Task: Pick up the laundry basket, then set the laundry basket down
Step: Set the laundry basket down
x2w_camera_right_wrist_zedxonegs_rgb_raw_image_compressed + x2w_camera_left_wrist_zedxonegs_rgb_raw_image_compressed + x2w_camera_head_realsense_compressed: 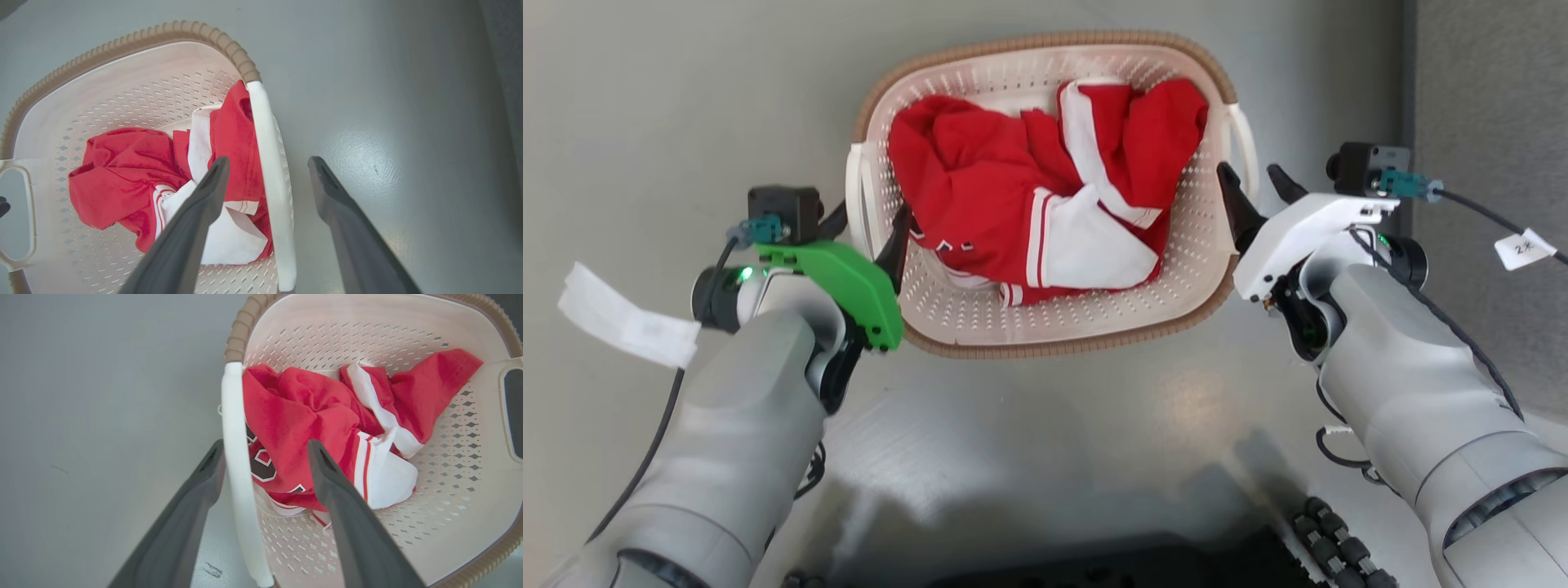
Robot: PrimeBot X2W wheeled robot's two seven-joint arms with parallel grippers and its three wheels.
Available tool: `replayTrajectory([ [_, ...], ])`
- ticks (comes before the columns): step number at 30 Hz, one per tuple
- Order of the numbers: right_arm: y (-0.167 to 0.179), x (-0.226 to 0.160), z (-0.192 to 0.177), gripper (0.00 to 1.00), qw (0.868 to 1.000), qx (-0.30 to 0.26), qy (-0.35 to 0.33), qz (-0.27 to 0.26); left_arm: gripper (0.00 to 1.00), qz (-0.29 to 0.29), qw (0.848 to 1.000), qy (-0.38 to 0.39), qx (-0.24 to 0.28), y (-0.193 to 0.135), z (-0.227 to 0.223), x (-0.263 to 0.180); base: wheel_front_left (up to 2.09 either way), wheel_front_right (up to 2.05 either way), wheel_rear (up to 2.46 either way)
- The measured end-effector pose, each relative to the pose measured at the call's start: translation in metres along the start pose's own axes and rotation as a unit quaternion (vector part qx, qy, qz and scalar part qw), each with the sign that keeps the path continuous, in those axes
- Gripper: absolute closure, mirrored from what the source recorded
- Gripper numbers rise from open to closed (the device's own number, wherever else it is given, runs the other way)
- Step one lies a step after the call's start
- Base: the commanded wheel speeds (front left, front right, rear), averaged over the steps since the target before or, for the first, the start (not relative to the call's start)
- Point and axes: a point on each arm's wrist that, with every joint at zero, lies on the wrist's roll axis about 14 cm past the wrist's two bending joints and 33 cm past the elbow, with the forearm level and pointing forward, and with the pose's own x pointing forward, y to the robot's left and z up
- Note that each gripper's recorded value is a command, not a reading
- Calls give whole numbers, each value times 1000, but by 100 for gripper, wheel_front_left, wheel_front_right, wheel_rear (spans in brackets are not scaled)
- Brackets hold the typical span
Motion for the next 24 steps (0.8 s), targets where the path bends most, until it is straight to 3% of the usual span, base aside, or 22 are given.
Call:
replayTrajectory([
  [13,16,-36,38,0,998,-30,-54,16,0,-10,998,-53,-8,-23,34,-30,0,0,0],
  [24,43,-75,104,0,986,-25,-159,48,0,-15,992,-129,-6,-37,82,-67,0,0,0],
])
